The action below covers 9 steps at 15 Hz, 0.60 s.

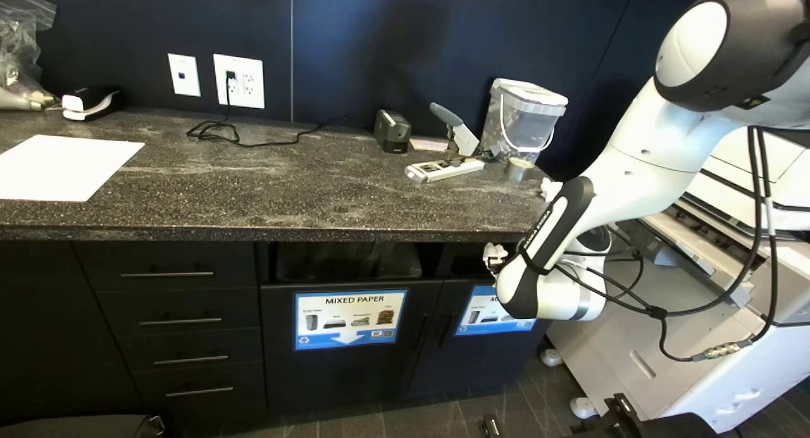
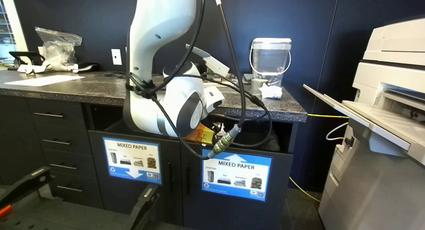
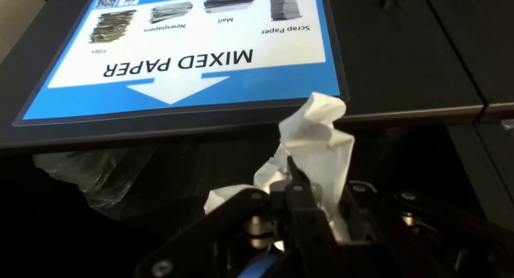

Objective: Place the crumpled paper in the bin on the right

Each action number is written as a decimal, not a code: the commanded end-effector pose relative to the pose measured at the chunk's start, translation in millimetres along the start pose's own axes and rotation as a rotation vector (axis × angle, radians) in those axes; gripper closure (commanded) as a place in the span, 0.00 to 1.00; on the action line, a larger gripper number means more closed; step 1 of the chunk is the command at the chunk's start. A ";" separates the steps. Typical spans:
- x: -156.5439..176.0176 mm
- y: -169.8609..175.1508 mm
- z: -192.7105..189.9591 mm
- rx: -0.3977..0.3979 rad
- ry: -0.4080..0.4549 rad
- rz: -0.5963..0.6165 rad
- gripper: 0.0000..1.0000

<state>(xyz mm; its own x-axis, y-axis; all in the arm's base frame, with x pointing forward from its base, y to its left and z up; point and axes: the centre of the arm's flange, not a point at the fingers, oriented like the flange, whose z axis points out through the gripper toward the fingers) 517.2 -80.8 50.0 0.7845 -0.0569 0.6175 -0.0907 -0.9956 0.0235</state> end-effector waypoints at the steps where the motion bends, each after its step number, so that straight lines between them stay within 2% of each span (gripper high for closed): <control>1: 1.0 8.6 39.0 0.011 0.068 -0.031 0.85; 9: 22.6 14.5 78.8 0.012 0.149 -0.083 0.84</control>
<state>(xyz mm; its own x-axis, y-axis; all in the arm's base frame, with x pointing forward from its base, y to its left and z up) 559.7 -94.4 12.2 0.7419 -0.0081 0.6704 -0.0516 -0.9977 0.0450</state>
